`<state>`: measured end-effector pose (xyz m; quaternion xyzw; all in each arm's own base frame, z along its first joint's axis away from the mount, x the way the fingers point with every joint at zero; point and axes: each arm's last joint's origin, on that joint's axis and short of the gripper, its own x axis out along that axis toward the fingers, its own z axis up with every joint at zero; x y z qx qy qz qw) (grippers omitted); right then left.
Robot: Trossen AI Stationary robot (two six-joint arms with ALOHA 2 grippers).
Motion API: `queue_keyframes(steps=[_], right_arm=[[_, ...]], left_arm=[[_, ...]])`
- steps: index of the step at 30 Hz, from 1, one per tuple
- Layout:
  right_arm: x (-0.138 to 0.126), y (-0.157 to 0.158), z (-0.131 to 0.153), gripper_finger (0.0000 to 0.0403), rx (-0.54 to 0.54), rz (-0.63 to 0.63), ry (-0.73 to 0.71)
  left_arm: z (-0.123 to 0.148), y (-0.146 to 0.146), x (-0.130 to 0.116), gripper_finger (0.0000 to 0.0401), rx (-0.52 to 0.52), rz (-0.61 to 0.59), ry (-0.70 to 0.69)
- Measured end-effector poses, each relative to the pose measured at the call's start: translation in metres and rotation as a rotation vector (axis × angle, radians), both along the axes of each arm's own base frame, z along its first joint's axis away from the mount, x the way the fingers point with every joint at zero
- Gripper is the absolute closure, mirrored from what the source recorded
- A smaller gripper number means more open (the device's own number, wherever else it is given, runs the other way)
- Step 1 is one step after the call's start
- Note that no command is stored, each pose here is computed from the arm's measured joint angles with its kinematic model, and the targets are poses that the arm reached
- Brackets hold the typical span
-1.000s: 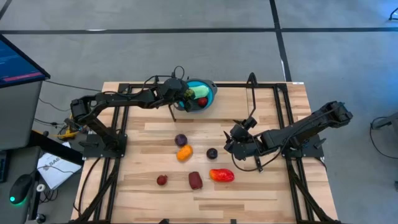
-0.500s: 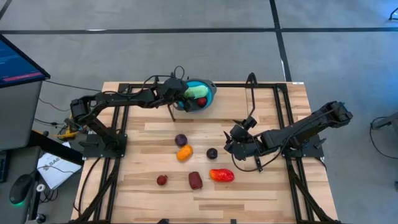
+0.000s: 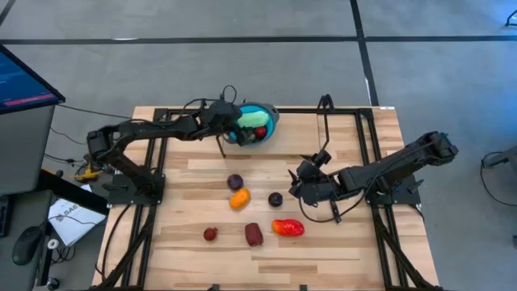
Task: Pick & Place Fruit
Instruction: Put the bottom purple plum into the blue strainer bowl on the shelf
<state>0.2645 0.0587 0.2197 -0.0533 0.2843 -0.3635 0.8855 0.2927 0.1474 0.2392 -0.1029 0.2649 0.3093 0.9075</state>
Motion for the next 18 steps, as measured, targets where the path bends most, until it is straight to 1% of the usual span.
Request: queue_keyframes(steps=[3,5,8,10,12,15,16,18], right_arm=[[0.006,-0.005,0.004,0.0092,0.063,0.063,0.025],[0.01,-0.009,0.004,0.0092,0.127,0.131,0.037],[0.017,-0.011,0.004,0.0092,0.22,0.289,0.058],[0.022,-0.012,-0.001,0.0092,0.282,0.394,0.092],[0.024,-0.012,-0.006,0.0092,0.336,0.49,0.132],[0.033,-0.009,-0.016,0.0092,0.42,0.655,0.173],[0.035,-0.008,-0.023,0.0092,0.445,0.691,0.2],[0.041,-0.004,-0.038,0.0092,0.464,0.705,0.241]], left_arm=[[0.025,-0.011,-0.006,0.0092,0.014,-0.074,-0.102],[0.044,-0.021,-0.012,0.0098,0.023,-0.139,-0.172],[0.063,-0.042,-0.017,0.0104,0.032,-0.25,-0.237],[0.076,-0.059,-0.02,0.0107,0.049,-0.316,-0.29],[0.086,-0.077,-0.023,0.011,0.066,-0.382,-0.324],[0.094,-0.107,-0.024,0.0113,0.097,-0.502,-0.337],[0.095,-0.117,-0.025,0.0114,0.099,-0.54,-0.34],[0.095,-0.135,-0.026,0.0115,0.09,-0.612,-0.326]])
